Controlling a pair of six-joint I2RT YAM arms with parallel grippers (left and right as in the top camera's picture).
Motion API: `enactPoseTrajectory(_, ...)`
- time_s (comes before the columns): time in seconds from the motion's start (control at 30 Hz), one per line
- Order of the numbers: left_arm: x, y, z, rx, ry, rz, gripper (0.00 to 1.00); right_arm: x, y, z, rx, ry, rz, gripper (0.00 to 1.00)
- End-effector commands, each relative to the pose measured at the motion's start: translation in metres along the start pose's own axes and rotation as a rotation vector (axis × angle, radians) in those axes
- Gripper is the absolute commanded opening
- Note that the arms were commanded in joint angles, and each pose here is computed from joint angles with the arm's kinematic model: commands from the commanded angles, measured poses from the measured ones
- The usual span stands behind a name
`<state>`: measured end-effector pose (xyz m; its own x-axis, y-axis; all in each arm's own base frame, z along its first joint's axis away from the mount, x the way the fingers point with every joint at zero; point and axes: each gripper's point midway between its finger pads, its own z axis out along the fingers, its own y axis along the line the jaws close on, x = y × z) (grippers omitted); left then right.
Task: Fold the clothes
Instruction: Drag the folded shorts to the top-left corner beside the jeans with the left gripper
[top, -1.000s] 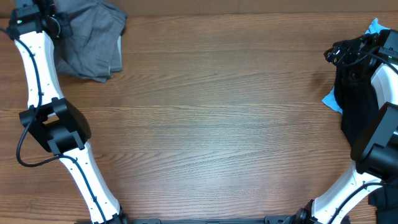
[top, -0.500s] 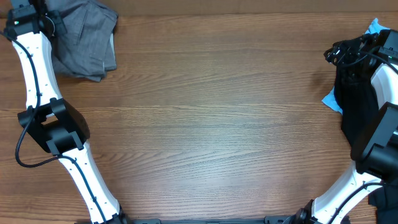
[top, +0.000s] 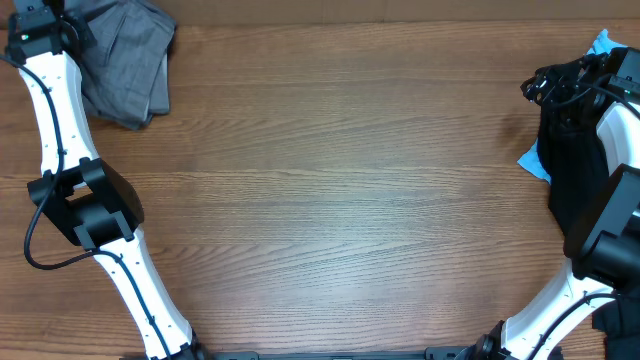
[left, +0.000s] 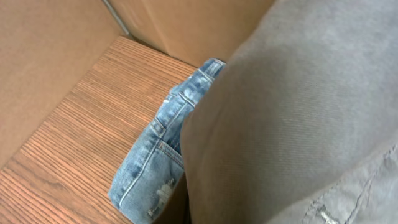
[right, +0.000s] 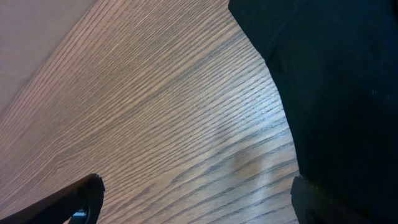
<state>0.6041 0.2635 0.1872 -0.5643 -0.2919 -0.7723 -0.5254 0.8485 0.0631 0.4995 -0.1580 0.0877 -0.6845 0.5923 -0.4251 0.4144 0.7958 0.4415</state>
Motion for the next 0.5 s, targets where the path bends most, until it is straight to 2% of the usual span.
enactPoseTrajectory(0.0,-0.020,0.035,-0.003,-0.092,-0.069,-0.110,0.04,-0.009,0.004,-0.003,-0.005,-0.023,-0.009,1.00)
enactPoseTrajectory(0.33,-0.009,0.064,0.013,-0.141,-0.046,-0.140,0.06,-0.009,0.004,-0.003,-0.005,-0.023,-0.009,1.00)
enactPoseTrajectory(0.4,-0.003,0.071,0.020,-0.151,-0.038,-0.145,0.11,-0.009,0.004,-0.003,-0.005,-0.023,-0.009,1.00)
enactPoseTrajectory(0.47,0.001,0.076,0.027,-0.159,-0.036,-0.150,0.25,-0.009,0.004,-0.003,-0.005,-0.023,-0.009,1.00)
